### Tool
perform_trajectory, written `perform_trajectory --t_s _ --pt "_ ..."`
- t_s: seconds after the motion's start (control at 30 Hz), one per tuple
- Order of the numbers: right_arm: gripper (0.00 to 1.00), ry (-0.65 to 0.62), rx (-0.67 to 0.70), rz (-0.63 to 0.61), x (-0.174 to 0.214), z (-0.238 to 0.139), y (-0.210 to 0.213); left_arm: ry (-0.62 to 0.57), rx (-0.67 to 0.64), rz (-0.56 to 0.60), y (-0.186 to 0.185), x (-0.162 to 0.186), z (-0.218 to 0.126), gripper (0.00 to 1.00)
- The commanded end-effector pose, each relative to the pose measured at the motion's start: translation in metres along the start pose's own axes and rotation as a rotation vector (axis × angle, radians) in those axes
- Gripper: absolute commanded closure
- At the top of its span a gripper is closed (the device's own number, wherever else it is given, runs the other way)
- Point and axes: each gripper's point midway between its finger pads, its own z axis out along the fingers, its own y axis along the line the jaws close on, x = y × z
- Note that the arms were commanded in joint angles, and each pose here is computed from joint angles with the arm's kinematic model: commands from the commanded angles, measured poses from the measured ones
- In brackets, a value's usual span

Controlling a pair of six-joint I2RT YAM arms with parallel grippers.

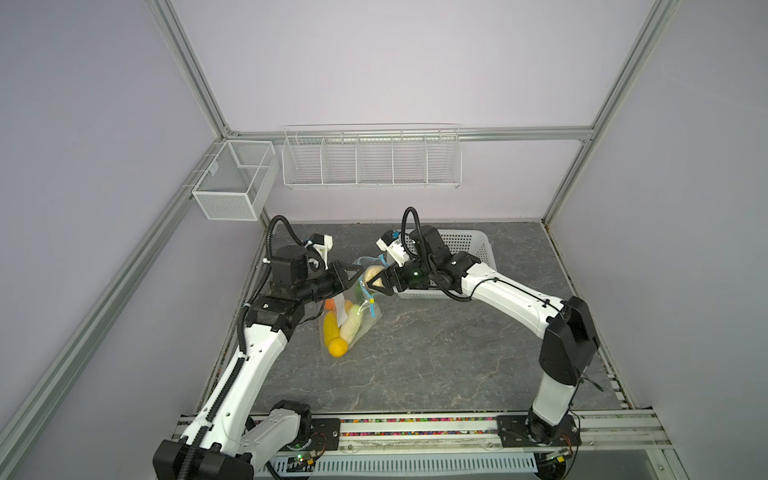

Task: Place the food in the zip-top bag and seal the zipper
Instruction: 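Lower the cream bun into the bag and open the right gripper, then move the right gripper back to the dark round item in the basket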

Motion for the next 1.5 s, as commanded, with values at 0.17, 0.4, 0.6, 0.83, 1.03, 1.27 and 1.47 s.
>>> perform_trajectory --t_s 0.17,0.4,0.6,0.83,1.03,1.27,1.47 --pt "0.15 -0.02 0.012 -0.089 -0.019 -0.013 0.01 0.015 0.045 0.036 -0.007 0.001 0.004 1.0" --pt "0.11 -0.026 0.01 -0.112 -0.021 -0.015 0.012 -0.005 0.033 0.047 -0.003 0.002 0.001 1.0" --pt "0.1 -0.009 0.011 -0.104 -0.019 -0.011 0.008 -0.018 0.011 0.049 0.004 0.0 0.004 1.0" --pt "0.11 0.006 -0.008 -0.084 -0.015 -0.012 0.012 -0.046 0.032 0.053 -0.001 -0.005 0.003 1.0" --pt "0.09 0.005 -0.014 -0.084 -0.014 -0.009 0.012 -0.042 0.047 0.049 -0.003 -0.004 0.004 1.0" --pt "0.07 -0.01 -0.004 -0.082 -0.016 -0.013 0.012 -0.057 0.037 0.048 0.003 0.0 0.001 1.0" --pt "0.05 -0.033 0.004 -0.097 -0.019 -0.02 0.015 -0.049 0.026 0.029 0.01 0.003 0.005 1.0"
